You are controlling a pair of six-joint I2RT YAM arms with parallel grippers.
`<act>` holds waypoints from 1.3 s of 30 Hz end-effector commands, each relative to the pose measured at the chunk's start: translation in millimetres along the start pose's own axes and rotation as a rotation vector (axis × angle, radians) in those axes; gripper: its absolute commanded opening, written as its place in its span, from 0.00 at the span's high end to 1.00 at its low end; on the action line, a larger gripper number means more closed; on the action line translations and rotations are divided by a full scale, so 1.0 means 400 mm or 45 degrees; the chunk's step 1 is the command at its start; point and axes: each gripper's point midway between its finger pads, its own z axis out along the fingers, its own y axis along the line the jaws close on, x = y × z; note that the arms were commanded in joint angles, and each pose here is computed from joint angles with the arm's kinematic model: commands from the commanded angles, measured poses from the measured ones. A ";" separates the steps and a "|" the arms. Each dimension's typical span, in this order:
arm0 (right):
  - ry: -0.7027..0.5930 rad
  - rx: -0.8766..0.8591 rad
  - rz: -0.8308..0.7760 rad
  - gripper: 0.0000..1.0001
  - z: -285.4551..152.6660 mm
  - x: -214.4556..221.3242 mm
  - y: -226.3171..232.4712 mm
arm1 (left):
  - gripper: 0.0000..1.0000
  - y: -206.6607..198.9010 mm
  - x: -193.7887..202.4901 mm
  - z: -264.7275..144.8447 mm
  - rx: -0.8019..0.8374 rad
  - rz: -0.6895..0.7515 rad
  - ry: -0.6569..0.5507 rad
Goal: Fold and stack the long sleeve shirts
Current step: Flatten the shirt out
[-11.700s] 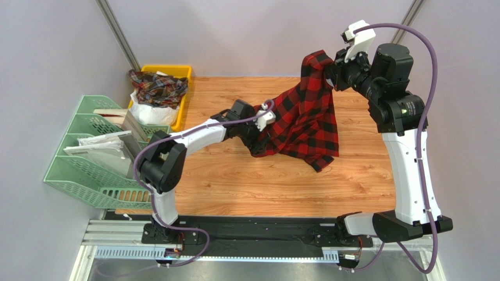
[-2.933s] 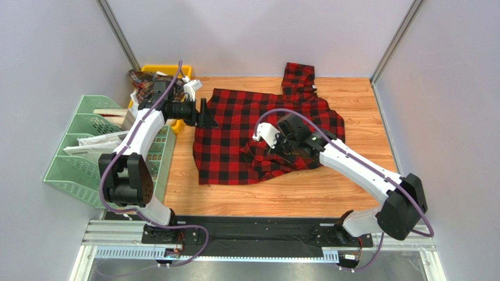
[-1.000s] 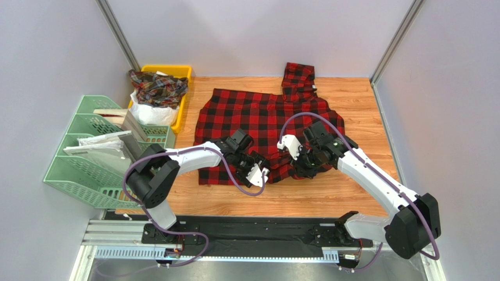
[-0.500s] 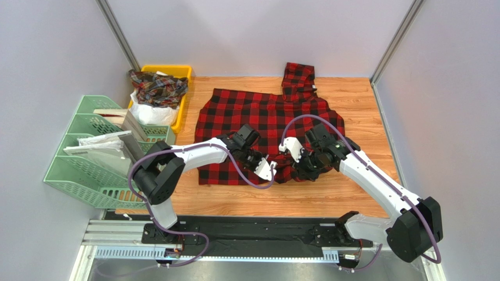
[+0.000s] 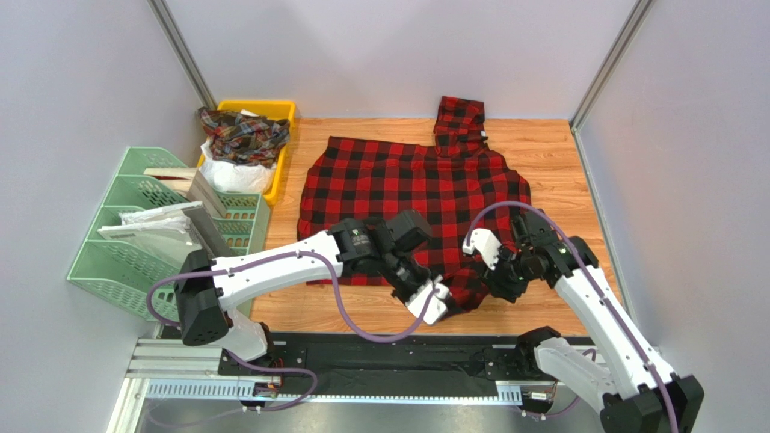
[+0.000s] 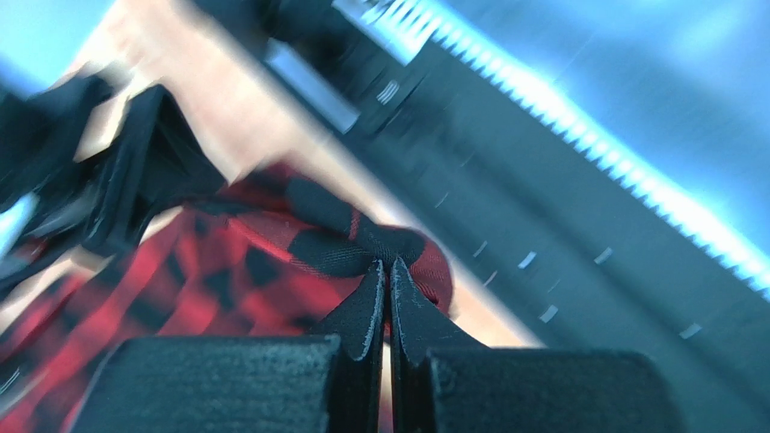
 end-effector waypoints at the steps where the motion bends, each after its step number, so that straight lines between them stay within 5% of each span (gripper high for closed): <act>1: 0.099 0.149 -0.117 0.30 -0.053 0.055 -0.038 | 1.00 -0.057 -0.028 0.076 0.151 -0.221 -0.015; 5: 0.106 0.185 -0.126 0.12 -0.092 0.078 -0.043 | 0.59 -0.078 -0.015 0.078 0.167 -0.274 0.028; 6: 0.105 0.197 -0.099 0.11 -0.100 0.084 -0.049 | 0.57 -0.084 -0.021 0.069 0.173 -0.272 0.014; 12: 0.048 0.163 0.025 0.11 -0.075 0.064 -0.104 | 0.53 -0.088 0.055 -0.051 0.014 -0.514 0.041; 20: 0.095 0.181 0.427 0.24 0.039 -0.029 -0.333 | 0.52 0.040 0.516 -0.410 -0.575 -1.333 0.368; 23: 0.168 0.136 0.496 0.28 0.094 -0.031 -0.374 | 0.40 0.006 0.661 -0.506 -0.648 -1.514 0.545; 30: 0.454 0.061 0.508 0.32 0.219 0.084 -0.390 | 0.39 -0.113 0.819 -0.514 -0.611 -1.664 0.827; 39: 0.709 -0.088 0.384 0.33 0.212 0.206 -0.268 | 0.44 -0.273 0.827 -0.440 -0.354 -1.746 1.005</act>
